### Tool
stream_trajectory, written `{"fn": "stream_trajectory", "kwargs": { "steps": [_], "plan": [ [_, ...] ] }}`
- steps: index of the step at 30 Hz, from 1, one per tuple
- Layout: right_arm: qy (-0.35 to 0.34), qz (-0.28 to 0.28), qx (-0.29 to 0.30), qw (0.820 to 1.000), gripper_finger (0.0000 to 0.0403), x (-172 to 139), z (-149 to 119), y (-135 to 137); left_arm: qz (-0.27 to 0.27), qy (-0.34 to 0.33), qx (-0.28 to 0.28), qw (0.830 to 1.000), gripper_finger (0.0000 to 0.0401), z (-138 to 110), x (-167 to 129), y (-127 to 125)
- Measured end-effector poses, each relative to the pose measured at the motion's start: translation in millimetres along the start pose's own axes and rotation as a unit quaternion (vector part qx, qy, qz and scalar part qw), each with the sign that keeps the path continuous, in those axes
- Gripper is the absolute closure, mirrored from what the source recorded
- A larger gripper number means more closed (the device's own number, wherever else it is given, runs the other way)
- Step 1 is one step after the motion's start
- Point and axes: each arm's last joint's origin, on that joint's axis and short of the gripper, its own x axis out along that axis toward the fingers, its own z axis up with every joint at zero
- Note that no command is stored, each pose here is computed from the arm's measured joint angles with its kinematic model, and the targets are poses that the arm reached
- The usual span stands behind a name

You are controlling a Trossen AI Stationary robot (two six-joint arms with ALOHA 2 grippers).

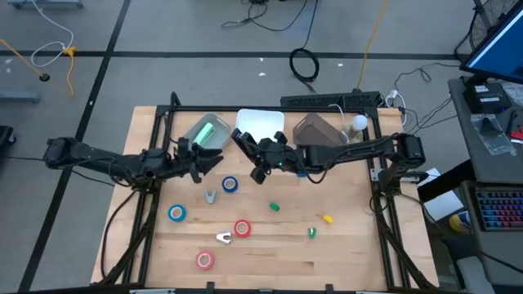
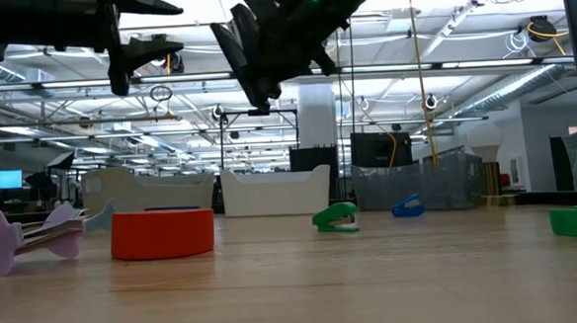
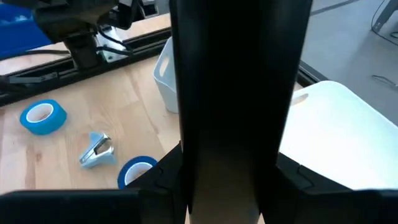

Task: Pick and place Stapler, Stapler remover, tape
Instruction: Put the black stapler into the gray bin

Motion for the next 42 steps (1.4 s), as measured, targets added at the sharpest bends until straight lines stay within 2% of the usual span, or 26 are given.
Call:
{"fn": "stream_trajectory", "kwargs": {
  "steps": [5,10,15,22,30,34,38,42],
  "plan": [
    [-0.001,-0.003,0.023,1.000,0.0274,7,-4,0,-0.003,-0.005,0.024,1.000,0.0178,-6,10,-1],
    [0.013,-0.009,0.032,0.999,0.0274,12,-10,0,0.008,0.011,0.086,0.996,0.0178,-10,26,-5],
    [0.004,-0.019,0.033,0.999,0.0274,12,-8,0,0.060,0.010,0.122,0.991,0.0178,-16,39,-4],
    [0.004,-0.019,0.023,1.000,0.0274,8,-11,7,0.109,0.014,0.136,0.985,0.0178,-25,44,3],
    [0.038,-0.034,-0.009,0.999,0.0274,6,-19,8,0.106,0.004,0.127,0.986,0.0178,-21,43,1],
    [0.059,-0.064,-0.030,0.996,0.0274,5,-25,4,0.099,-0.005,0.160,0.982,0.0178,-15,40,-3],
    [0.063,-0.065,-0.059,0.994,0.0274,5,-25,3,0.095,0.000,0.243,0.965,0.0178,-4,46,-14],
    [0.069,-0.061,-0.100,0.991,0.0274,5,-25,3,0.100,0.059,0.345,0.931,0.0178,8,57,-31]
  ]
}}
